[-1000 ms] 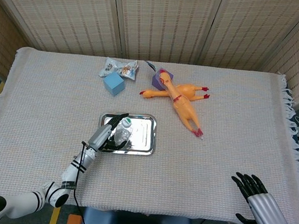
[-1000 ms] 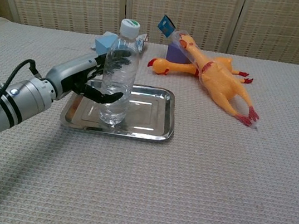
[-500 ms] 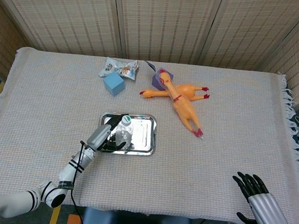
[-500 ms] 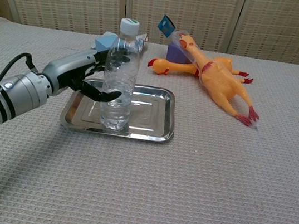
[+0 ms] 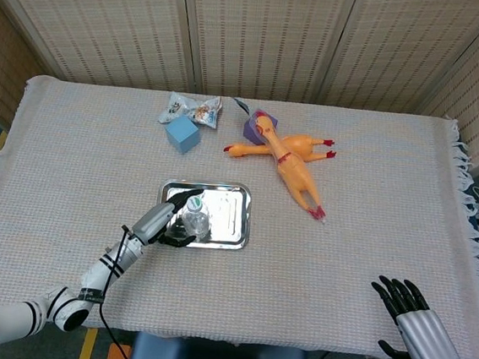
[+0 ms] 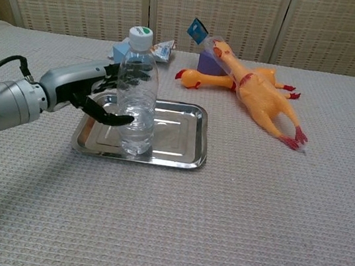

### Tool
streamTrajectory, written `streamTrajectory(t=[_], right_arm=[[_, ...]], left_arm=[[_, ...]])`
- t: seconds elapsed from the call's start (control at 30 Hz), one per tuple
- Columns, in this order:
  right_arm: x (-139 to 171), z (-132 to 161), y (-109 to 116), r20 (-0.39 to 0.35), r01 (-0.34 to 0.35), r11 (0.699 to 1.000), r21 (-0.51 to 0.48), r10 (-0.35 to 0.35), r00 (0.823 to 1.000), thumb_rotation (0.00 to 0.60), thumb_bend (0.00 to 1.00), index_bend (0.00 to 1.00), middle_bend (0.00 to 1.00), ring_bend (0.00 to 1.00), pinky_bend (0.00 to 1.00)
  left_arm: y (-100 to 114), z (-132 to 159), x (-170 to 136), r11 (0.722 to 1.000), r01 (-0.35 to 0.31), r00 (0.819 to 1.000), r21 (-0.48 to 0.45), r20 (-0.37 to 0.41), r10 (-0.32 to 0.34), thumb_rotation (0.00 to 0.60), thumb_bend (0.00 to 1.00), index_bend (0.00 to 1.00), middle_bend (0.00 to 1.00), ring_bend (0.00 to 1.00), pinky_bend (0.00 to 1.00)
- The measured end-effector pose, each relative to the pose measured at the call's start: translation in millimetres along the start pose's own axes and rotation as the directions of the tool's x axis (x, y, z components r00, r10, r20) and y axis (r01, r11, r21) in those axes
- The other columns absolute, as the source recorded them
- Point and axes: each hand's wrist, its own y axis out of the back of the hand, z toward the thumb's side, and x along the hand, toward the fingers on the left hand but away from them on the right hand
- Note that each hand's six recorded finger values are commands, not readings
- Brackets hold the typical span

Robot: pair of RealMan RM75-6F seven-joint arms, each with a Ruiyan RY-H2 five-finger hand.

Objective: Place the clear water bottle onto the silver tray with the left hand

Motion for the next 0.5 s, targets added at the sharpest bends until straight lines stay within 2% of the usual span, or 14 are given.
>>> streamTrajectory(t=[0.2, 0.3, 0.5], right_arm=[[0, 1, -1, -0.005, -0.007, 1.000, -0.003, 0.007, 1.000, 0.600, 0.12, 0.00, 0.00, 0.00, 0.00], [0, 3, -4, -0.014, -0.019, 1.000, -0.003, 0.019, 1.000, 0.600, 0.12, 0.00, 0.00, 0.00, 0.00], [1, 5, -3, -0.021, -0.017, 1.000, -0.008, 0.017, 1.000, 0.600, 0.12, 0.00, 0.00, 0.00, 0.00]], left_arm=[[9, 1, -8, 0.999, -0.005, 1.000, 0.039, 0.008, 0.005, 0.600, 0.29, 0.00, 0.00, 0.00, 0.00], [15, -3, -12, 0.994, -0.016, 1.000, 0.108, 0.003, 0.016, 0.600, 0.29, 0.00, 0.00, 0.00, 0.00], [36, -24, -31, 0.964, -0.048, 0.998, 0.262, -0.037, 0.060, 0.600, 0.29, 0.00, 0.00, 0.00, 0.00]])
